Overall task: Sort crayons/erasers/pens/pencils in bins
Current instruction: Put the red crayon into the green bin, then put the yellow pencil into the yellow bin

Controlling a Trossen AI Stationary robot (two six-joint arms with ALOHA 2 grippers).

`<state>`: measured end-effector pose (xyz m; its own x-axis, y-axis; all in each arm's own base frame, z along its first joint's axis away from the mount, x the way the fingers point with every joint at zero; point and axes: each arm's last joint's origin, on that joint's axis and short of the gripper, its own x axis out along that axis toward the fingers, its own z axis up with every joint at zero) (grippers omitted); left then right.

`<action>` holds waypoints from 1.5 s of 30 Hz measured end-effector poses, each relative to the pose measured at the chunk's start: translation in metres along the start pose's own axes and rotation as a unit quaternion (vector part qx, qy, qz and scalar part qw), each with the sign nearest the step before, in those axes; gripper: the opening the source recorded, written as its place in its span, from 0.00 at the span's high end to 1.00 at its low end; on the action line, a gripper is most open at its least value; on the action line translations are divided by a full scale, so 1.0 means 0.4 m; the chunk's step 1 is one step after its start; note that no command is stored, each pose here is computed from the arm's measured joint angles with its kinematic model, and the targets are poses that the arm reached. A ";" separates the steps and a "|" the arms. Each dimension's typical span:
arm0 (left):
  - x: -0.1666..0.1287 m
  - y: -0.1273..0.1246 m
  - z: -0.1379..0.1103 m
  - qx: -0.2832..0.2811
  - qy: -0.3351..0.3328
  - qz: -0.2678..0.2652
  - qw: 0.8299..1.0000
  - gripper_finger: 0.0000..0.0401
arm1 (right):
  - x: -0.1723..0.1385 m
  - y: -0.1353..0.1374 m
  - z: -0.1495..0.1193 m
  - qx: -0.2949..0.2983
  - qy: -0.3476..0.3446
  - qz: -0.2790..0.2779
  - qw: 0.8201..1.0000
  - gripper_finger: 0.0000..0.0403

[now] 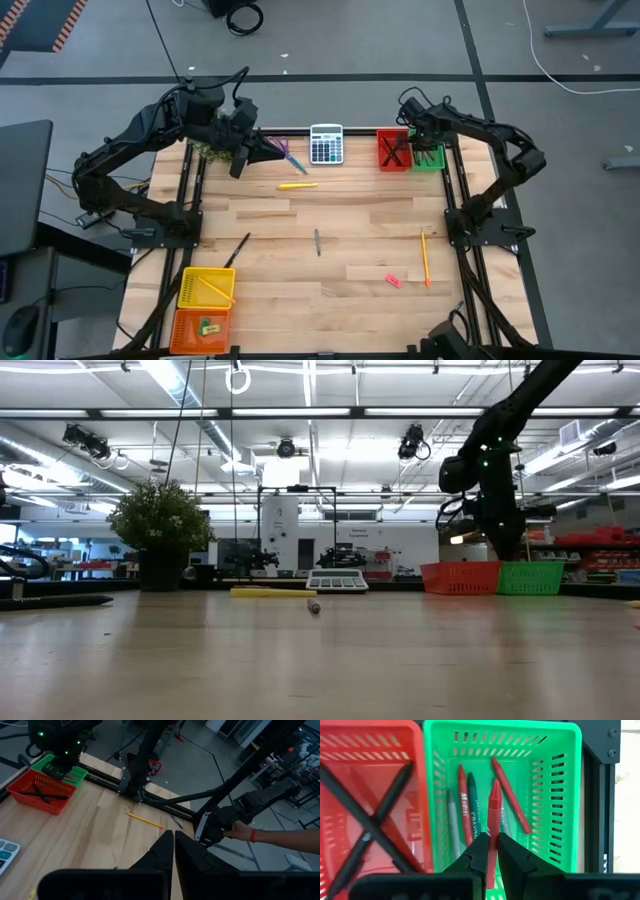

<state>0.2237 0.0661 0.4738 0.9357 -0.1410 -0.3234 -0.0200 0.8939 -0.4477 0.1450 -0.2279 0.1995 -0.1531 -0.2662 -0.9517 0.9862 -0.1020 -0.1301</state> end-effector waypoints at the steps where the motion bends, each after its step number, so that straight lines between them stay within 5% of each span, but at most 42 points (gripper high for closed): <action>1: 0.000 0.000 0.000 0.000 0.000 0.000 1.000 0.94 | 0.006 0.002 0.000 -0.001 0.003 -0.003 1.000 0.89; 14: 0.000 0.000 0.000 -0.004 0.001 0.000 1.000 0.96 | 0.044 0.012 0.001 -0.011 0.033 -0.014 0.999 0.89; 21: 0.000 0.000 0.000 -0.004 0.000 0.000 1.000 0.94 | 0.038 0.008 -0.003 -0.014 0.041 -0.015 0.999 0.75; 30: 0.000 0.000 0.000 0.024 0.000 0.000 1.000 0.96 | -0.101 -0.017 -0.026 -0.044 -0.003 0.013 0.999 0.61; 35: 0.007 0.004 0.009 0.064 -0.017 0.010 0.998 0.94 | -0.197 -0.031 -0.088 -0.036 0.006 0.098 0.994 0.61; 45: 0.013 0.006 0.038 0.094 -0.068 0.005 0.993 0.94 | -0.246 0.007 -0.289 -0.093 0.150 0.105 0.979 0.63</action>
<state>0.2340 0.0741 0.4836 0.9748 -0.0848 -0.2064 0.0250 0.9606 -0.2767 0.1702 -0.0910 0.2605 0.0513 0.0342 -0.9981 0.9926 0.1082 0.0548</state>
